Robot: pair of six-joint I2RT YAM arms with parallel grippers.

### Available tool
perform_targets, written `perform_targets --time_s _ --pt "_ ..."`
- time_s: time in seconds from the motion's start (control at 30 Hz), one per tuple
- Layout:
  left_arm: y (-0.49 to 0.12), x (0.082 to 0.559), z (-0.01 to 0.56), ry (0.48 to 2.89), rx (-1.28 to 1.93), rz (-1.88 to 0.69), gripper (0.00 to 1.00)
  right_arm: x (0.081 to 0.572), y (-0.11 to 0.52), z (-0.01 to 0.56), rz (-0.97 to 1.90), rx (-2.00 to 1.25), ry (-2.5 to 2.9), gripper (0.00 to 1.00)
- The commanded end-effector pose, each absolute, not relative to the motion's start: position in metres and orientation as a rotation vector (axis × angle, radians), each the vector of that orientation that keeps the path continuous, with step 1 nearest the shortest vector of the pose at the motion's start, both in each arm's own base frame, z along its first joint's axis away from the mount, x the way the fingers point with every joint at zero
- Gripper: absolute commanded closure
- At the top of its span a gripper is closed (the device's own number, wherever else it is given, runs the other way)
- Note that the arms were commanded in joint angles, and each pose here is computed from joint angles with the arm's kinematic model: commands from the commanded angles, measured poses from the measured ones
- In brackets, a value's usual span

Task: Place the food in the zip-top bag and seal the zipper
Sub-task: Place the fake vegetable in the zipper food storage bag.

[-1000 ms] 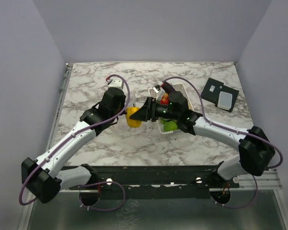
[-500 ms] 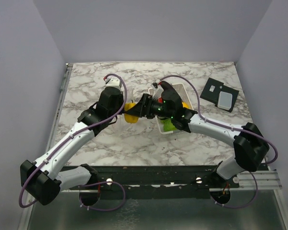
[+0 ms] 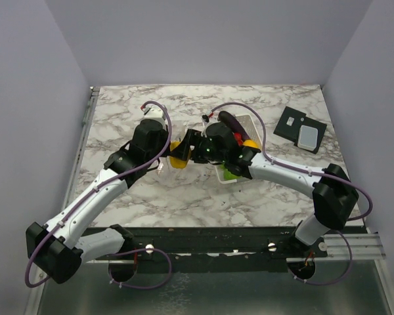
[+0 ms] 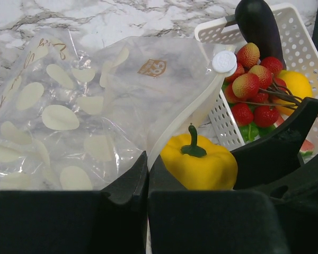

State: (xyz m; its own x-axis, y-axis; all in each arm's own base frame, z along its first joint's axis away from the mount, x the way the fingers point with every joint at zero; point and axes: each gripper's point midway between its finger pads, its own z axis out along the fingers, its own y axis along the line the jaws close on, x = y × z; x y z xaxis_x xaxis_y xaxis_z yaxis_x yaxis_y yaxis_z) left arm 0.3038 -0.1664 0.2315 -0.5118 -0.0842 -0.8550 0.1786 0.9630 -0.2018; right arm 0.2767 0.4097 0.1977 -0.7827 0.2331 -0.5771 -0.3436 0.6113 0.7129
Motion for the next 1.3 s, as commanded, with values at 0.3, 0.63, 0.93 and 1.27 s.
perform_targets --time_s 0.3,0.63,0.93,1.27 --pt "-0.170 0.303 0.236 2.062 0.074 -0.373 1.00 0.281 0.407 0.197 1.009 -0.104 2.183 0.10" --pt "-0.166 0.304 0.237 2.055 0.061 -0.367 1.00 0.274 0.402 0.211 1.016 -0.133 2.157 0.00" --pt "-0.163 0.305 0.239 2.047 0.049 -0.359 1.00 0.267 0.387 0.225 0.992 -0.156 2.133 0.02" --pt "-0.161 0.305 0.242 2.035 0.041 -0.355 1.00 0.263 0.364 0.239 0.915 -0.181 2.098 0.09"
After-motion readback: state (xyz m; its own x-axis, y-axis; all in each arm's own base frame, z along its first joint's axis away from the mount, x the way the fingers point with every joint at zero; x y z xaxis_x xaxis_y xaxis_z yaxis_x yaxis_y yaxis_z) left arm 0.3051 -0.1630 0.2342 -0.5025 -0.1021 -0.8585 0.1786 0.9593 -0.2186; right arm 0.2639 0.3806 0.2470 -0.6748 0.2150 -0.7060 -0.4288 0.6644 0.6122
